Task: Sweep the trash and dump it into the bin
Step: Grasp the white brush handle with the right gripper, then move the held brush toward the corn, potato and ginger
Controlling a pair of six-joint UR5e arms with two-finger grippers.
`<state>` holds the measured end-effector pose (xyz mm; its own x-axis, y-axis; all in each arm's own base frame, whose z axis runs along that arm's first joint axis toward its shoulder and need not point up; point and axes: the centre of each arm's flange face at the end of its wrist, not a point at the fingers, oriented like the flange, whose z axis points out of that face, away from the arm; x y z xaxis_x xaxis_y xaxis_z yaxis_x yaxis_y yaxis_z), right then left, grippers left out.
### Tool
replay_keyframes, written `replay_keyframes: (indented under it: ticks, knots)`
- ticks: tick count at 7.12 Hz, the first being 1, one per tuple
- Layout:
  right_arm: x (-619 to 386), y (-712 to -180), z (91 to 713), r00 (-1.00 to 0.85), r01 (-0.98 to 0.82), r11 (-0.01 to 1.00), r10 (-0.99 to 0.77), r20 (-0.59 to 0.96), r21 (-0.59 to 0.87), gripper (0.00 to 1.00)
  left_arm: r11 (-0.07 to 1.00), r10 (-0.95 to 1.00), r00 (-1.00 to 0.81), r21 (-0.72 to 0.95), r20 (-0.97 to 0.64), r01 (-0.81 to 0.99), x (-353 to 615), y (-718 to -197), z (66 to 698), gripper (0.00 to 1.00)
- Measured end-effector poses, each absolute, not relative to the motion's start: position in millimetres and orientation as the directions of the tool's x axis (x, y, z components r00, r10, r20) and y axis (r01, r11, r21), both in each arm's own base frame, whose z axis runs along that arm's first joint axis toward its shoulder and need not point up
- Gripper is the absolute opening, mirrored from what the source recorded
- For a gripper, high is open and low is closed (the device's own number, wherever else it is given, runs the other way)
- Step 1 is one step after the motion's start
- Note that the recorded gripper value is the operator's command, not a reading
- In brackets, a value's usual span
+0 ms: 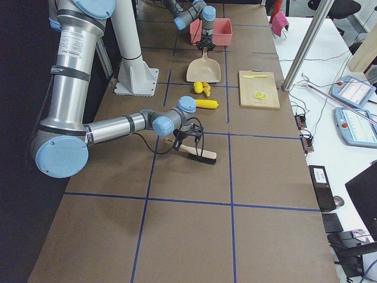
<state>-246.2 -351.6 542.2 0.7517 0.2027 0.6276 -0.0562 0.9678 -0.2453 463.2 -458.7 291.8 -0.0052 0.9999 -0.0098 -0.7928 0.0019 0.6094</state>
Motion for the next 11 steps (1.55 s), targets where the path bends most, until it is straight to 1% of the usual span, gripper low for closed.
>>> replay_keyframes:
  ticks: [4,7,10,11]
  knots:
    - [-247.7,-350.3,503.3,0.751,-0.051,0.968,0.198,0.630,-0.245,0.00,0.005,0.999,0.025,0.585,0.027,-0.811,461.8,-463.3,286.3,0.01]
    - [-260.7,-357.1,484.1,0.745,-0.038,0.971,0.184,0.641,-0.235,0.00,0.026,1.000,0.025,0.530,-0.009,-0.848,462.1,-462.0,278.8,0.01]
    - [-303.5,-351.9,453.9,0.737,0.036,0.976,0.119,0.666,-0.214,0.00,0.021,1.000,0.008,0.507,-0.028,-0.862,470.3,-453.5,270.0,0.01]
    - [-329.0,-348.2,434.5,0.741,0.068,0.975,0.091,0.665,-0.210,0.00,0.018,1.000,0.003,0.505,-0.029,-0.863,472.7,-451.1,269.9,0.01]
